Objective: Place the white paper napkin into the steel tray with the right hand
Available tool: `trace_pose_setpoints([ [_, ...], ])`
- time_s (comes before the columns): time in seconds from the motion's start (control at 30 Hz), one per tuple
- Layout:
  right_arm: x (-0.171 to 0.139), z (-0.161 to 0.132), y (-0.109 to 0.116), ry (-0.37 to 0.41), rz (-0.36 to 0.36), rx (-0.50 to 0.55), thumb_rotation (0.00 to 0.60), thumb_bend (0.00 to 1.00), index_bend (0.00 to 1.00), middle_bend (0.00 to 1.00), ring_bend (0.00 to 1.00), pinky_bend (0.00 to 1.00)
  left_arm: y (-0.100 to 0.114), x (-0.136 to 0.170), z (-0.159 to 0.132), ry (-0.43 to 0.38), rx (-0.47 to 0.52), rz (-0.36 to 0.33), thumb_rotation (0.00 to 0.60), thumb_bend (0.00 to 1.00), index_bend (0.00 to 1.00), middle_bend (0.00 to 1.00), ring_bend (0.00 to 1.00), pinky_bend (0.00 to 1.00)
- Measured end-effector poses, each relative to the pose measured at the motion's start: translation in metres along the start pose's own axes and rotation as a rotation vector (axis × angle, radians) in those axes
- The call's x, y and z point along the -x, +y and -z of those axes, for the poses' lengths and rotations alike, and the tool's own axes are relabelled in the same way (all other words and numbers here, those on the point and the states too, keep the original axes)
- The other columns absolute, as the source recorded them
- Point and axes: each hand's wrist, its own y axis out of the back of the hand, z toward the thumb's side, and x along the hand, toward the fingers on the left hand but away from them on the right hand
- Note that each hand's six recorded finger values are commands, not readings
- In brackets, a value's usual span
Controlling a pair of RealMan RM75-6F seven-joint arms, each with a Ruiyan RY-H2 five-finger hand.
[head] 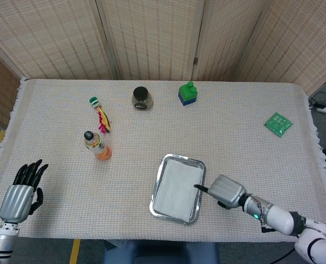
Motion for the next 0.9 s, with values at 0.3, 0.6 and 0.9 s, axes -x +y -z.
trace_pose_setpoints([
  [0.3, 0.008, 0.002, -0.013, -0.022, -0.080, 0.018, 0.600, 0.55, 0.02, 1.00, 0.99, 1.00, 0.001, -0.003, 0.004, 0.004, 0.013, -0.006, 0.600, 0.79, 0.14, 0.00, 0.00, 0.00],
  [0.6, 0.022, 0.009, -0.025, -0.049, -0.129, 0.014, 0.600, 0.57, 0.02, 1.00, 0.98, 1.00, 0.003, -0.004, 0.007, 0.012, 0.023, -0.011, 0.600, 0.79, 0.12, 0.00, 0.00, 0.00],
  [0.9, 0.040, 0.013, -0.029, -0.073, -0.134, -0.036, 0.600, 0.57, 0.02, 1.00, 0.98, 1.00, 0.005, -0.003, 0.009, 0.014, 0.031, -0.012, 0.600, 0.79, 0.12, 0.00, 0.00, 0.00],
])
